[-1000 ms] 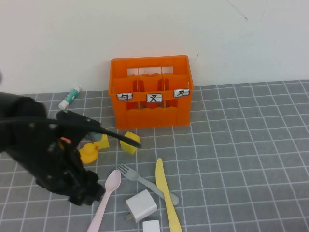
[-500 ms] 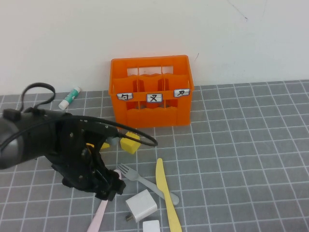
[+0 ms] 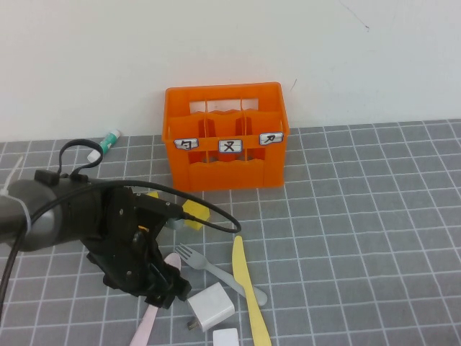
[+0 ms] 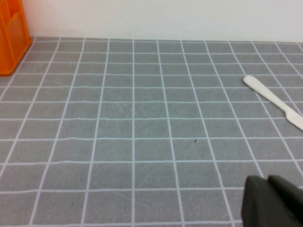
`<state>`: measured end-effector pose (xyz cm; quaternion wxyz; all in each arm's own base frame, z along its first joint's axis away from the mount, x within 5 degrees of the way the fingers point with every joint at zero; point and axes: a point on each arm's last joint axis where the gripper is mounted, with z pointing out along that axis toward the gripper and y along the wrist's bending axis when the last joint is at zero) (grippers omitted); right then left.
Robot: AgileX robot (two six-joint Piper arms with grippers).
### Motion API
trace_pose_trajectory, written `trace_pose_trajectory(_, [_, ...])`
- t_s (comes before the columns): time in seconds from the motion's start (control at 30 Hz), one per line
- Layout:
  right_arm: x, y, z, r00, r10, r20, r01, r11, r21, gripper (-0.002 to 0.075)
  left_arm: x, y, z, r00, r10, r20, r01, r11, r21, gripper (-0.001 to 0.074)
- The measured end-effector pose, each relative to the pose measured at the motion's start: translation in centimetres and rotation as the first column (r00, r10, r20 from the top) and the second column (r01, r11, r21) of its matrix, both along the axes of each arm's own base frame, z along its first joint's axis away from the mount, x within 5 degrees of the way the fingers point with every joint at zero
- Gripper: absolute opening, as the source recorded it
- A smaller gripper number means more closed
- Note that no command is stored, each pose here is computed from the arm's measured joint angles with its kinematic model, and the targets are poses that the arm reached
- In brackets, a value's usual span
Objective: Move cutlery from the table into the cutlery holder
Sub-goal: Pick up the spoon, then place the spoon on the box
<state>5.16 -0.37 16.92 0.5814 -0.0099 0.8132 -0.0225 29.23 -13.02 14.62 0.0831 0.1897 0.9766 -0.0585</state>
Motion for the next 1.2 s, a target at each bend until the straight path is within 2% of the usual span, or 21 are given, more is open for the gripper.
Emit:
trace_pose_trajectory(0.37, [0.0, 0.0, 0.0, 1.0, 0.0, 0.0, 0.0, 1.0, 0.0, -0.0003, 0.5, -0.1, -1.5, 1.0, -0.008, 0.002, 0.008, 1.0, 0.009, 0.0378])
trace_pose_trajectory(0.43, [0.0, 0.0, 0.0, 1.0, 0.0, 0.0, 0.0, 1.0, 0.0, -0.0003, 0.5, -0.1, -1.5, 1.0, -0.013, 0.004, 0.013, 1.0, 0.013, 0.0335])
trace_pose_trajectory(0.5, [0.0, 0.0, 0.0, 1.0, 0.0, 0.0, 0.0, 1.0, 0.0, -0.0003, 0.6, -0.1, -1.5, 1.0, -0.016, 0.008, 0.015, 1.0, 0.015, 0.0246])
trace_pose_trajectory(0.57, [0.0, 0.0, 0.0, 1.0, 0.0, 0.0, 0.0, 1.0, 0.0, -0.0003, 0.6, -0.1, -1.5, 1.0, -0.016, 0.008, 0.015, 1.0, 0.015, 0.0125])
trace_pose_trajectory(0.6, [0.0, 0.0, 0.0, 1.0, 0.0, 0.0, 0.0, 1.0, 0.0, -0.0003, 0.6, -0.1, -1.5, 1.0, -0.016, 0.008, 0.016, 1.0, 0.015, 0.0099])
trace_pose_trajectory(0.77, [0.0, 0.0, 0.0, 1.0, 0.0, 0.0, 0.0, 1.0, 0.0, -0.0003, 0.3, 0.0, -0.9, 1.0, -0.021, -0.007, 0.021, 1.0, 0.018, 0.0099])
trace_pose_trajectory(0.87, [0.0, 0.0, 0.0, 1.0, 0.0, 0.0, 0.0, 1.0, 0.0, -0.0003, 0.0, 0.1, 0.8, 0.999, -0.026, 0.022, 0.026, 1.0, 0.009, 0.0099])
trace_pose_trajectory(1.03, [0.0, 0.0, 0.0, 1.0, 0.0, 0.0, 0.0, 1.0, 0.0, -0.0003, -1.1, 0.6, 6.4, 0.983, -0.021, 0.181, 0.031, 0.998, -0.053, 0.0099])
trace_pose_trajectory(1.13, [0.0, 0.0, 0.0, 1.0, 0.0, 0.0, 0.0, 1.0, 0.0, -0.0003, -2.1, 1.0, 10.6, 0.94, 0.002, 0.341, 0.04, 0.993, -0.114, 0.01])
trace_pose_trajectory(1.2, [0.0, 0.0, 0.0, 1.0, 0.0, 0.0, 0.0, 1.0, 0.0, -0.0003, -2.8, 1.4, 13.6, 0.878, 0.035, 0.477, 0.053, 0.984, -0.168, 0.01])
